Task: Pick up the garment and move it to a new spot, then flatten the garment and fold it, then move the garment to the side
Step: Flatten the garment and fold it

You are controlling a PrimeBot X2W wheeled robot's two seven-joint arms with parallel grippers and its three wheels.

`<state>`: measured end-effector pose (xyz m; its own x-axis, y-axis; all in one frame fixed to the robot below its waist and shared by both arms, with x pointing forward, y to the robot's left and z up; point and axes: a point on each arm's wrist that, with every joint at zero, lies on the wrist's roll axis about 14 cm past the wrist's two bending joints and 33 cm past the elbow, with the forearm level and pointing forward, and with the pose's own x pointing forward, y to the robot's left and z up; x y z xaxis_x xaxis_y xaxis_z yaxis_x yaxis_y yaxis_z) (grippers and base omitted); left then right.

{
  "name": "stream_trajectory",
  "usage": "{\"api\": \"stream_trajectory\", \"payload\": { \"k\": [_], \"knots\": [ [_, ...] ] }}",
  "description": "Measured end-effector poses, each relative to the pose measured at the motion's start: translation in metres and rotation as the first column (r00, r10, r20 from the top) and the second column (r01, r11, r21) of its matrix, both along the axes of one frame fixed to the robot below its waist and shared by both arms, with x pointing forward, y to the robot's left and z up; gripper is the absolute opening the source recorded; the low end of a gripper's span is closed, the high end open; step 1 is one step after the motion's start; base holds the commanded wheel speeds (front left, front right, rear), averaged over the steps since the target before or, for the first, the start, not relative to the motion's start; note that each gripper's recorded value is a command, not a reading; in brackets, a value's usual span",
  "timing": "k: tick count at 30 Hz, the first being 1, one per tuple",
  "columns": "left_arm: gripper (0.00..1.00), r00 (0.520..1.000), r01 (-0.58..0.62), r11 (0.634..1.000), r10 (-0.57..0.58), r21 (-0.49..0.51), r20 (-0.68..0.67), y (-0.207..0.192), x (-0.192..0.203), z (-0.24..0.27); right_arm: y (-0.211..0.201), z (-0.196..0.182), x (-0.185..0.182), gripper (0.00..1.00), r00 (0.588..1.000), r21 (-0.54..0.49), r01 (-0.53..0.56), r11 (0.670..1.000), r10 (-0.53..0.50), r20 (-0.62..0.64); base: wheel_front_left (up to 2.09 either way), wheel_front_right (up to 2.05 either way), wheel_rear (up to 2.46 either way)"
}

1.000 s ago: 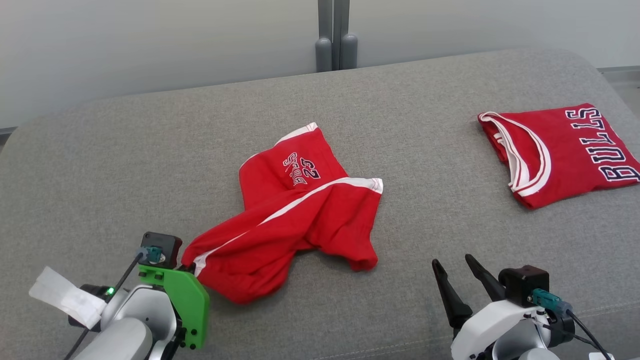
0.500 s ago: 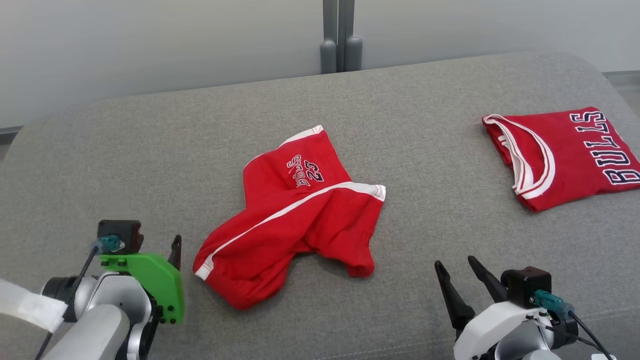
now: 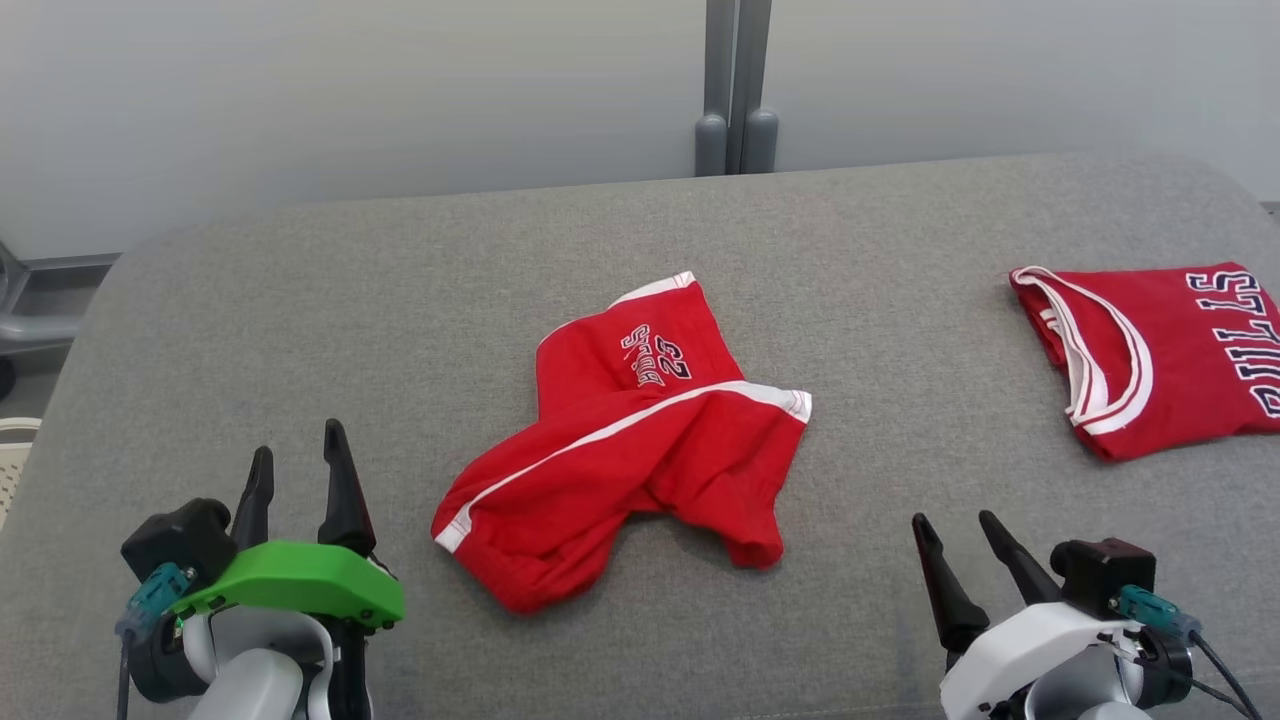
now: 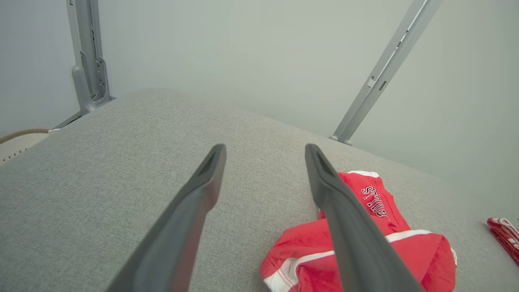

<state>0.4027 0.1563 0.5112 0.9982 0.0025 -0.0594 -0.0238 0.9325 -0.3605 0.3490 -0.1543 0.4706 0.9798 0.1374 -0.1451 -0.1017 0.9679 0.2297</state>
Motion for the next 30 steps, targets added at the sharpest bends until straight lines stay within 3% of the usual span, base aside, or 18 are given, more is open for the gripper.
{"api": "stream_trajectory", "payload": {
  "k": [6, 10, 19, 30],
  "knots": [
    [1.00, 0.995, -0.062, 0.996, 0.067, -0.057, 0.074, 0.017, -0.019, 0.012, -0.005, 0.012, 0.005, 1.00, 0.998, 0.063, 0.029, 0.998, -0.033, 0.059, 0.00, 0.00, 0.00],
    [1.00, 0.993, -0.056, 0.998, 0.058, -0.025, 0.107, 0.021, -0.036, 0.013, -0.003, 0.026, 0.011, 1.00, 0.993, 0.069, 0.023, 0.997, -0.031, 0.116, 0.00, 0.00, 0.00],
    [1.00, 0.997, -0.057, 0.996, 0.053, 0.075, 0.051, 0.028, -0.078, -0.018, 0.003, 0.046, 0.012, 1.00, 0.979, 0.047, 0.006, 0.999, -0.016, 0.203, 0.00, 0.00, 0.00],
    [1.00, 0.995, -0.094, 0.986, 0.099, 0.140, -0.028, 0.048, -0.108, -0.048, 0.008, 0.028, 0.000, 1.00, 0.989, 0.012, -0.014, 1.000, 0.012, 0.148, 0.00, 0.00, 0.00]
  ]
}}
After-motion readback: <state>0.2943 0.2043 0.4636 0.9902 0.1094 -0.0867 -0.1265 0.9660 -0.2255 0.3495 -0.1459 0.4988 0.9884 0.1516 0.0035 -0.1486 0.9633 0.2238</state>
